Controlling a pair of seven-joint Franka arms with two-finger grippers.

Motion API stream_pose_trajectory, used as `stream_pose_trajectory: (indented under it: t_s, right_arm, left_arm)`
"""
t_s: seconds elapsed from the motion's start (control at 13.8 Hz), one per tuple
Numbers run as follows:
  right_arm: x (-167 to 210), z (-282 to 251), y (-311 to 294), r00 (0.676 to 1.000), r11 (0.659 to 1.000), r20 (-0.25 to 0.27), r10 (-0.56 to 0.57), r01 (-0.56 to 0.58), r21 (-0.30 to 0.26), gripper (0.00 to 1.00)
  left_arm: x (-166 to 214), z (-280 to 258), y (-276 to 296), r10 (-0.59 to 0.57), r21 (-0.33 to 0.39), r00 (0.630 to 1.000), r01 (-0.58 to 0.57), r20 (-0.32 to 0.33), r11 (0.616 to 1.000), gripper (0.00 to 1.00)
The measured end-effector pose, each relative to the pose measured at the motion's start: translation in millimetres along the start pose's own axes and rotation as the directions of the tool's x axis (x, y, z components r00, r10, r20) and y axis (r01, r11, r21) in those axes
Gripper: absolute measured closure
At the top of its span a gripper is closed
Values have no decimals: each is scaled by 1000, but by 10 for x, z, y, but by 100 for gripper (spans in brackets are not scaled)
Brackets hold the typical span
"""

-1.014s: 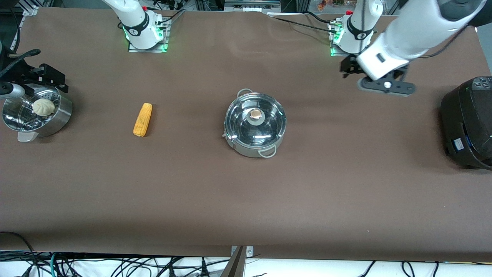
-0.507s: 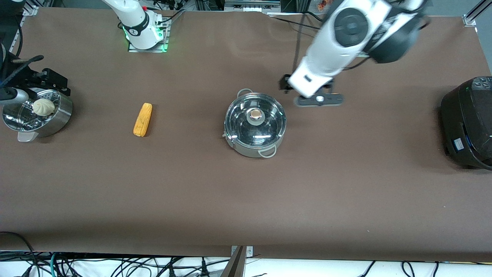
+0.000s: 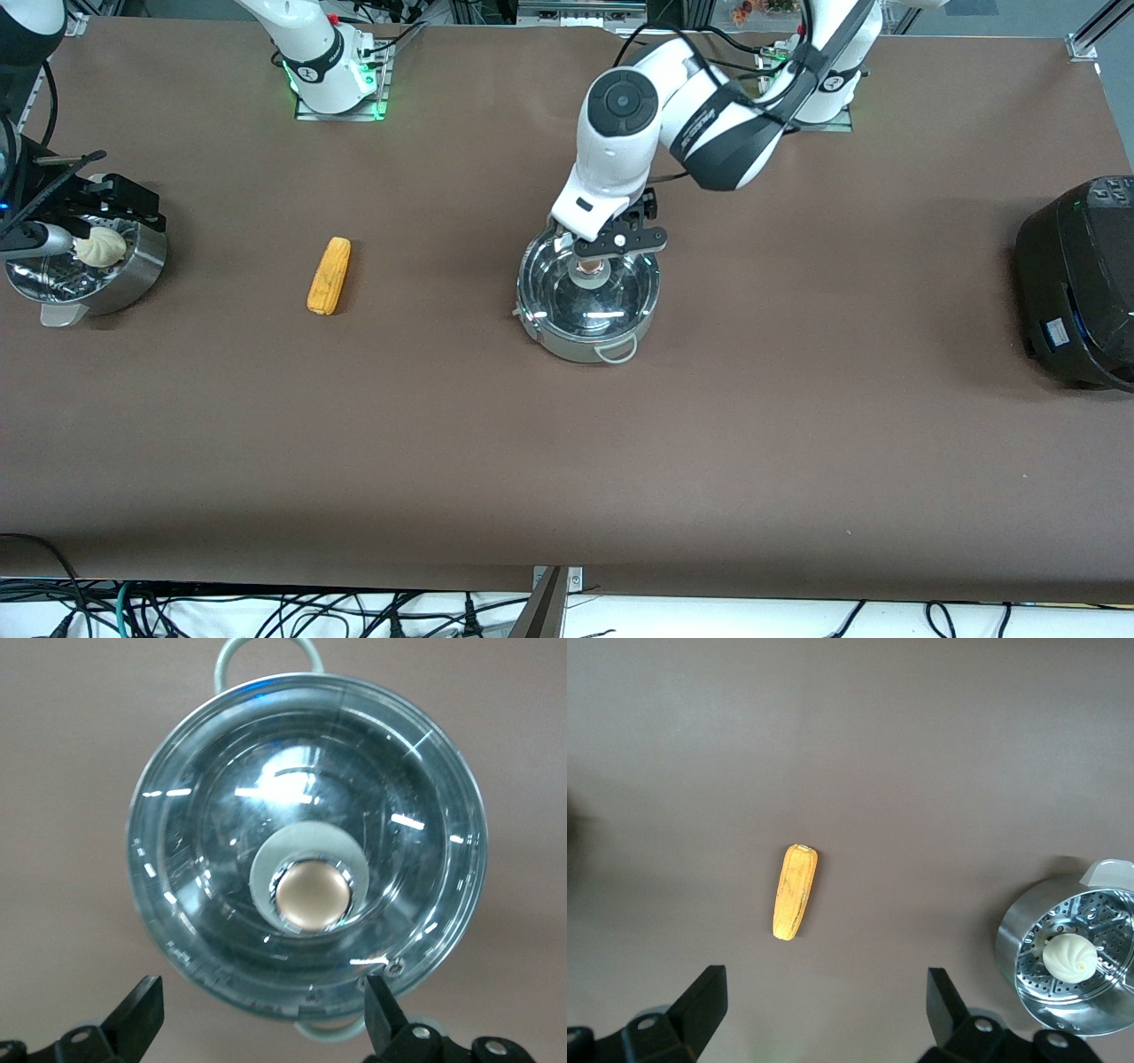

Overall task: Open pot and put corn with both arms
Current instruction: 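Reach the left gripper over the pot and grasp the lid knob, then lift the glass lid with the left gripper while the right gripper reaches the corn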

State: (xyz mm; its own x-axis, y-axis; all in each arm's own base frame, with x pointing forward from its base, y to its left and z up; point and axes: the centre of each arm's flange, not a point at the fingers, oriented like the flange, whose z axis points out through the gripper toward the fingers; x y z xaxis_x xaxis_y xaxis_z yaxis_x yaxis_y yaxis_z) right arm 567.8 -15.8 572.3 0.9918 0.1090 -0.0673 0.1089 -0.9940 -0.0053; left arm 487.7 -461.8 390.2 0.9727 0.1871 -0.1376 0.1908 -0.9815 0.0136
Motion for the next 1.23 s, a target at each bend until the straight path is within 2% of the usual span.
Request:
stream_pose_trajectory:
  t_s: [0.29,0.43,0.8,1.23]
  right_arm:
    - [80,80,-5,1000,1000,-8,5,-5,-2,0]
    - [135,137,-6,1000,1000,-13,8,-8,-4,0]
    - [214,237,-7,1000,1000,-14,9,-9,-5,0]
    - [257,335,-14,1000,1000,-14,8,-8,-2,0]
  left_arm:
    - [234,-21,107,-18,-71,999,16,-28,997,0]
    - [246,16,129,-17,-79,999,15,-30,997,0]
    - [186,195,201,27,-30,998,-29,-60,999,0]
    - [167,387,236,40,-7,998,-40,-45,999,0]
